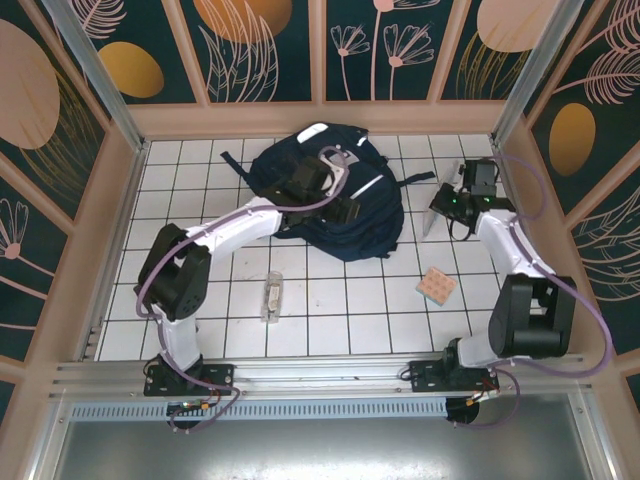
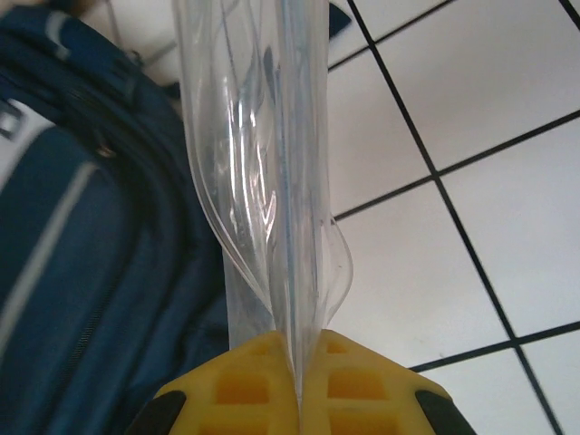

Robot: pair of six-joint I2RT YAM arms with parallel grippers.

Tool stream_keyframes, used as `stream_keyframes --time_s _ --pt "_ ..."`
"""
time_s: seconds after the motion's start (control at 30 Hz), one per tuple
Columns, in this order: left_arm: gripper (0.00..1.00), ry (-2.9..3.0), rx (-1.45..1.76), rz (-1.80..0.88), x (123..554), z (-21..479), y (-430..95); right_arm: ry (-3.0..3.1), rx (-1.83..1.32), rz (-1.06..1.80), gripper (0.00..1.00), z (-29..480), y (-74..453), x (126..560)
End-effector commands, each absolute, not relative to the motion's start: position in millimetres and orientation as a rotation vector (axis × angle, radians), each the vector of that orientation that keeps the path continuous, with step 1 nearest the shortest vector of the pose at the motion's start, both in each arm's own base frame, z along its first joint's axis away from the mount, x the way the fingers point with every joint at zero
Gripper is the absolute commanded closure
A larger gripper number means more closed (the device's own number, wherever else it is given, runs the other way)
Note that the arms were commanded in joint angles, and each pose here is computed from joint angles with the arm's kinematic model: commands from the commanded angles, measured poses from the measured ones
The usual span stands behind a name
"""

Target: Pack books, pencil case, and school supplies into a backpack

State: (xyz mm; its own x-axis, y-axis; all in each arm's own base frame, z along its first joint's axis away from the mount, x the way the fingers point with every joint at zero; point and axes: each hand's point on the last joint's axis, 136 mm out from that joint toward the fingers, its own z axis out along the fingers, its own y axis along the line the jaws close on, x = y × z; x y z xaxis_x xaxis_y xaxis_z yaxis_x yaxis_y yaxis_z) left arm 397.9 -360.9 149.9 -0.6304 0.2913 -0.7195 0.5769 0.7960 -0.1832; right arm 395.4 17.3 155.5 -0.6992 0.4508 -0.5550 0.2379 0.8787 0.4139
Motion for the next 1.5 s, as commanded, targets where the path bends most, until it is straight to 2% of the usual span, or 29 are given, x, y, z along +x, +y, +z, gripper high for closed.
stream_keyframes --time_s 0.0,0.23,0.33,0.37,0.4,0.47,0.53,0.57,0.6,0.77,0.93,1.03,1.27,1.47 --pt "0.15 2.281 0.752 -0.287 404 129 -358 2.289 0.536 0.614 1.00 163 28 394" --pt "0.18 2.337 0.789 -0.151 418 82 -361 2.284 0.538 0.669 1.00 158 34 381" --pt "0.26 2.359 0.773 -0.066 426 60 -355 2.286 0.530 0.666 1.00 157 34 377" --pt "0.32 2.371 0.774 -0.054 427 55 -355 2.288 0.528 0.663 1.00 157 34 376" --pt "0.47 2.393 0.780 -0.055 426 47 -355 2.286 0.523 0.658 1.00 158 34 376" --pt "0.63 2.427 0.798 -0.097 421 38 -361 2.284 0.523 0.649 1.00 159 32 374" --pt "0.81 2.441 0.800 -0.142 417 39 -365 2.274 0.517 0.645 1.00 163 32 373" --pt "0.94 2.440 0.796 -0.157 416 43 -366 2.271 0.514 0.645 1.00 164 32 372" --pt "1.00 2.434 0.775 -0.163 416 50 -365 2.265 0.514 0.646 1.00 165 32 372" --pt "1.00 2.348 0.712 -0.294 419 117 -372 2.222 0.518 0.693 1.00 173 35 372" --pt "1.00 2.274 0.628 -0.448 424 183 -371 2.184 0.522 0.867 1.00 173 54 372" --pt "1.00 2.248 0.584 -0.522 429 206 -368 2.147 0.522 0.989 1.00 170 72 370" --pt "1.00 2.217 0.515 -0.661 438 235 -362 1.998 0.490 1.248 1.00 178 128 376" --pt "1.00 2.216 0.511 -0.721 435 241 -367 1.931 0.444 1.350 1.00 185 176 411"
